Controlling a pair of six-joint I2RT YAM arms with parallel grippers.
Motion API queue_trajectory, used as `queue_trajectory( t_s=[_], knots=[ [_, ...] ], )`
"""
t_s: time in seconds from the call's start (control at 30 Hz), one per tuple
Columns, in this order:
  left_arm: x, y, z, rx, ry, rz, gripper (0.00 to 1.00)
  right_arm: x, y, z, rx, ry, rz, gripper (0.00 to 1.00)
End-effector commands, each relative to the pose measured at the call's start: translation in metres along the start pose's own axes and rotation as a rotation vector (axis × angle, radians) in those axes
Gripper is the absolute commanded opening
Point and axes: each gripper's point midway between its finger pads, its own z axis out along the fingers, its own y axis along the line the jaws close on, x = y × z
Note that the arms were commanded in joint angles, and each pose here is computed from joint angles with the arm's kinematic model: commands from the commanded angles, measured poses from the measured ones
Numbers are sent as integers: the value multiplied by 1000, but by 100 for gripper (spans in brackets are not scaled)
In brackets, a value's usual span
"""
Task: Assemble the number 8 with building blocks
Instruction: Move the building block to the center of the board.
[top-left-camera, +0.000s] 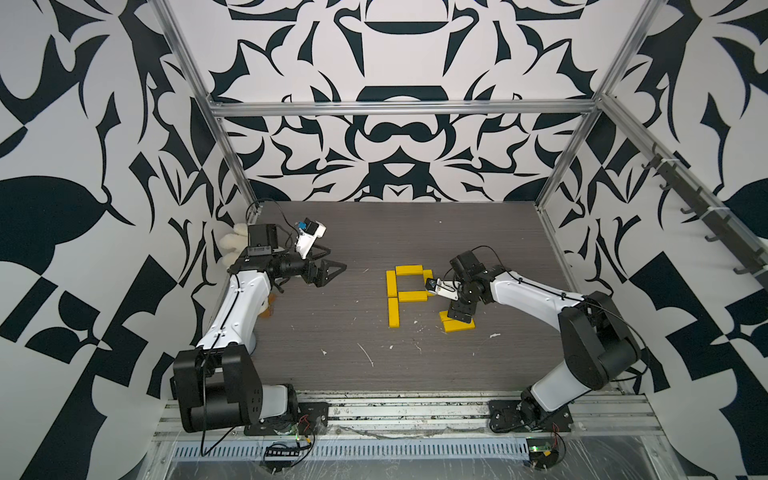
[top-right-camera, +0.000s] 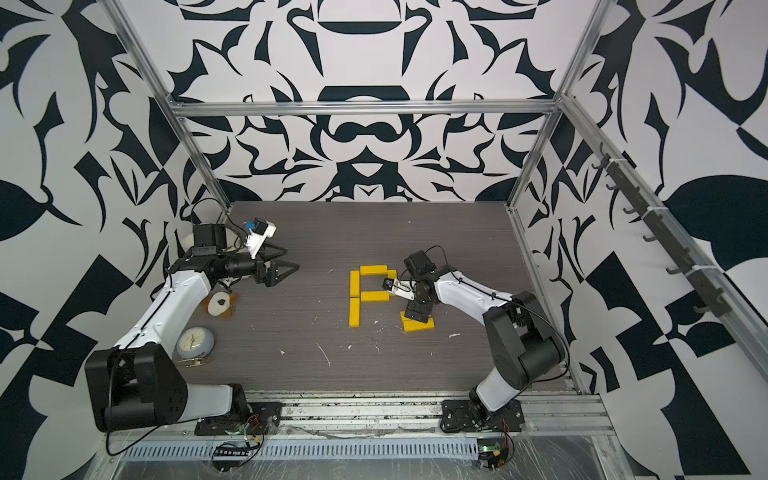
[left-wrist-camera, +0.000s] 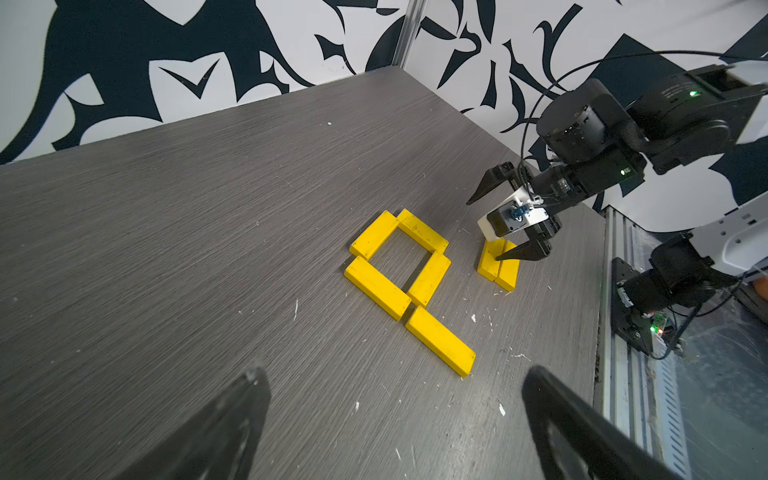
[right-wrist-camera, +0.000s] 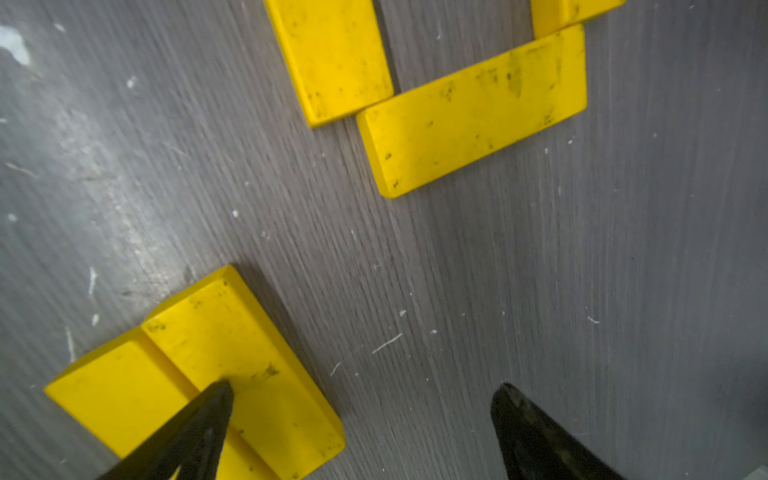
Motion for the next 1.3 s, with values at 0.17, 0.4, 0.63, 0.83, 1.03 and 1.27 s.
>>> queue_trajectory(
  t_s=[0.17, 0.4, 0.63, 0.83, 1.03, 1.27],
  knots=[
    [-5, 1, -1, 7, 3, -2, 100, 36, 21, 2, -32, 173, -34, 99],
    [-5, 0, -1, 10, 2, 0, 100, 52, 34, -3, -12, 229, -58, 99],
    [-4, 0, -2, 11, 2, 1, 99, 41, 60, -7, -83, 201, -59, 99],
    [-5, 1, 1, 37, -3, -13, 99, 13, 49, -14, -46, 64, -60, 99],
    [-6, -2, -1, 37, -3, -7, 99, 8, 39, 2, -102, 68, -59, 99],
    [-6, -3, -2, 23, -8, 9, 100, 9, 32, 15, -133, 59, -23, 99]
  ],
)
